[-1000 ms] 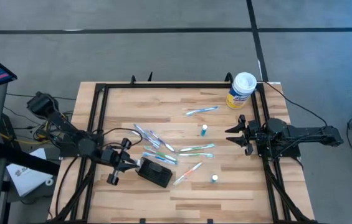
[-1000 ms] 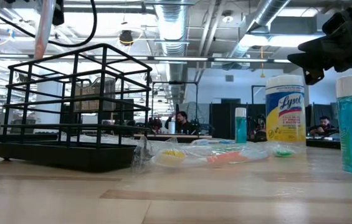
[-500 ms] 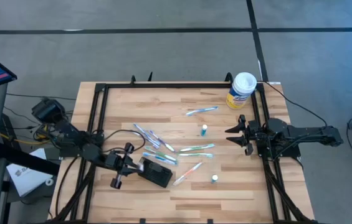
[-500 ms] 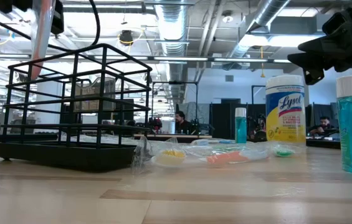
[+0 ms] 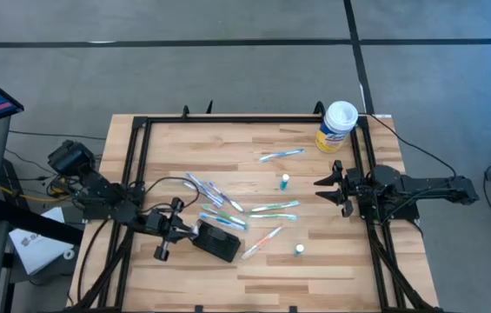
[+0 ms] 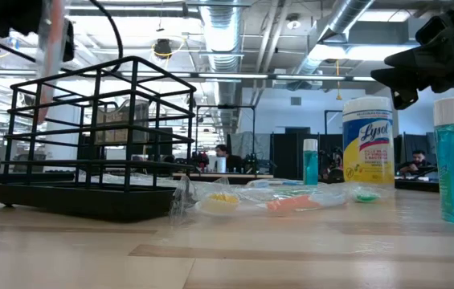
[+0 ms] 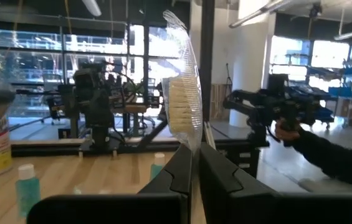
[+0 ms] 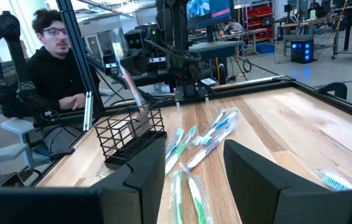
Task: Pick & Place toothbrushing station
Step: Put the orange toothbrush into the mesh organizer
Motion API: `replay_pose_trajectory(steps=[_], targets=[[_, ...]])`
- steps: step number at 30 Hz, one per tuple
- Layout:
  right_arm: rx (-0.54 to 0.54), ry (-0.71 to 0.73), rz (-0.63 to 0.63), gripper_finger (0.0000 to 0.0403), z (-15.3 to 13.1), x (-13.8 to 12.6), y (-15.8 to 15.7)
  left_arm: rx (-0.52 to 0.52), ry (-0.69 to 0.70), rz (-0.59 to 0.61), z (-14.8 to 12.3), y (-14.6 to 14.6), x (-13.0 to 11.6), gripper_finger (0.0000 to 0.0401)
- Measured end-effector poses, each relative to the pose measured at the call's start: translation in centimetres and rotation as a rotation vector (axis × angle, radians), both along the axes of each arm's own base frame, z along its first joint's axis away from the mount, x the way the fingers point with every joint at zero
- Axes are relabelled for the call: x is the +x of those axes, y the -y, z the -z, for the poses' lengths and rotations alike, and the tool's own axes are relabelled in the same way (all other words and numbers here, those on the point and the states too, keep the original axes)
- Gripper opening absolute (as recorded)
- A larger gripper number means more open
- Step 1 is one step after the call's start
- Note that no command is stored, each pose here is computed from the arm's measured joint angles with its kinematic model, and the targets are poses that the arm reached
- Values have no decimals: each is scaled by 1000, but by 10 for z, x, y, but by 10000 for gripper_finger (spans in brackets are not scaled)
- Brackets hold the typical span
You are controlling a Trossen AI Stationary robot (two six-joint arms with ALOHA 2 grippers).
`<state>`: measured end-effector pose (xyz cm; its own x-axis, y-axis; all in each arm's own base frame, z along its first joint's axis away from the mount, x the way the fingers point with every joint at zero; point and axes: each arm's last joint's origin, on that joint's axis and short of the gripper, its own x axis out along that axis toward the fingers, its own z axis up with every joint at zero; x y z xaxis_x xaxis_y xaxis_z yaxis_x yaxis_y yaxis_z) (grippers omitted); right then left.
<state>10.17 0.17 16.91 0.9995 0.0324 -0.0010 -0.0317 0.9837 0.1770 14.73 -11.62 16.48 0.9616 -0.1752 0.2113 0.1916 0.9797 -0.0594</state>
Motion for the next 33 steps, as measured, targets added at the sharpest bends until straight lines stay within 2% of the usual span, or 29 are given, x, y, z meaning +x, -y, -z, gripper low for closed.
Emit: replay_pose_trajectory(steps=[10,25,33], targets=[[0,0,0,154,0,0,0,5,16,32,-3,4,2,2],[0,0,-1,154,0,0,0,68,-30,24,9,5,7,5],[0,0,-1,154,0,0,0,73,-26,49,9,6,6,28]])
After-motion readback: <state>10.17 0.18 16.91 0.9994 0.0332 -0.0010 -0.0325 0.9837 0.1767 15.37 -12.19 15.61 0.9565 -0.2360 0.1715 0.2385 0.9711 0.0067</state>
